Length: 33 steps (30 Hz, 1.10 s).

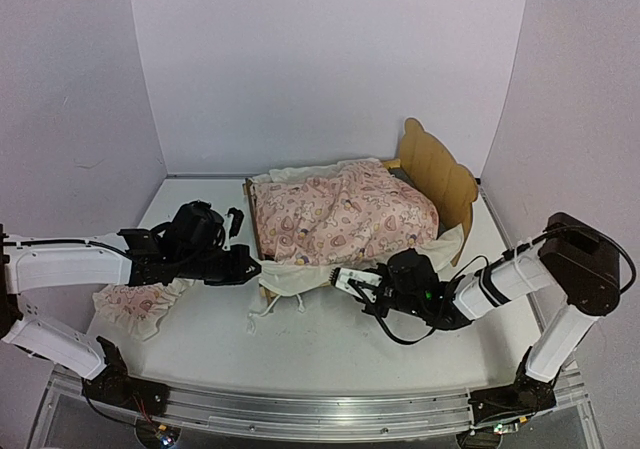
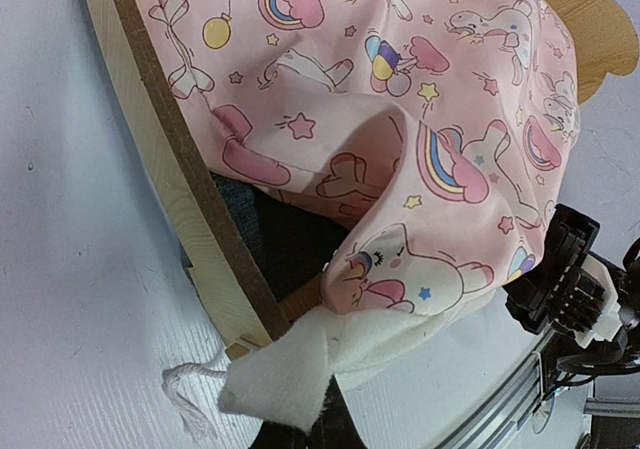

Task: Set up the pet bed

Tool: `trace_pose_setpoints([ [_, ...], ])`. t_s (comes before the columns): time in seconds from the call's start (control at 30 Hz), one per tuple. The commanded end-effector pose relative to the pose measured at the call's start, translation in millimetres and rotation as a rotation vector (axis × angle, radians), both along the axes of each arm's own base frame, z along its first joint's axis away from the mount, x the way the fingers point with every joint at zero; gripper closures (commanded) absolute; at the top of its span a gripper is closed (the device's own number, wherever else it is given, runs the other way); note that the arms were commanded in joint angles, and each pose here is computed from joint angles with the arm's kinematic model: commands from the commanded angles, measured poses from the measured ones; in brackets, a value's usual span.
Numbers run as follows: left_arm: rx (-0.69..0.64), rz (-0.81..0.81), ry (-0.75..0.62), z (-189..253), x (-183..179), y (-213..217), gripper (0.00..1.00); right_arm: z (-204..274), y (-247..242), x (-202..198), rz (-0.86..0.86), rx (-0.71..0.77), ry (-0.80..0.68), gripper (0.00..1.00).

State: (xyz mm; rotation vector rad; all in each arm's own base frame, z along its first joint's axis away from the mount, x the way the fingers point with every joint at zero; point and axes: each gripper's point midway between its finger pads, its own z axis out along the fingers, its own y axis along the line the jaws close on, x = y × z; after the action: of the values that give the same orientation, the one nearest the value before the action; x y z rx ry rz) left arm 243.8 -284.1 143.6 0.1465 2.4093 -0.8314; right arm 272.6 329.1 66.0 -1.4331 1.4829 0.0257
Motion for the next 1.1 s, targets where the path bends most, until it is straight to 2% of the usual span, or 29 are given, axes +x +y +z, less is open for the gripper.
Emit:
trace_pose_setpoints([
  [0.0, -0.087, 0.015, -0.078, 39.9, 13.9, -9.4, 1.00, 35.9, 12.7, 19.8, -0.055, 0.102, -0.096, 0.88],
  [0.1, -0.085, 0.017, -0.079, 40.4, 13.7, -8.5, 1.00, 41.4, 6.7, 22.0, -0.084, 0.094, -0.113, 1.00],
  [0.17, -0.084, 0.019, -0.082, 41.6, 14.1, -8.0, 1.00, 40.1, 0.2, 16.9, -0.085, 0.041, -0.066, 1.00],
  [0.33, -0.084, 0.029, -0.076, 41.6, 13.9, -5.3, 1.00, 18.5, -22.4, -25.0, 0.036, -0.099, 0.175, 1.00],
  [0.47, -0.066, 0.066, -0.079, 38.8, 15.2, 5.0, 1.00, 1.8, -44.7, -37.9, 0.034, -0.159, 0.389, 1.00],
  [0.67, -0.066, 0.074, -0.064, 35.8, 11.7, 10.1, 1.00, -2.9, -56.9, -29.4, -0.022, -0.140, 0.518, 1.00],
  [0.8, -0.067, 0.060, -0.052, 33.7, 9.9, 7.7, 1.00, 3.5, -61.5, -22.3, -0.058, -0.094, 0.554, 1.00],
  [0.9, -0.063, 0.002, 0.032, 14.9, -1.9, -0.7, 1.00, -5.8, -59.0, -21.7, -0.059, -0.108, 0.589, 1.00],
  [1.07, -0.060, -0.009, 0.175, -25.7, -28.0, 7.7, 1.00, 6.8, -52.5, -16.6, -0.158, 0.005, 0.664, 0.86],
])
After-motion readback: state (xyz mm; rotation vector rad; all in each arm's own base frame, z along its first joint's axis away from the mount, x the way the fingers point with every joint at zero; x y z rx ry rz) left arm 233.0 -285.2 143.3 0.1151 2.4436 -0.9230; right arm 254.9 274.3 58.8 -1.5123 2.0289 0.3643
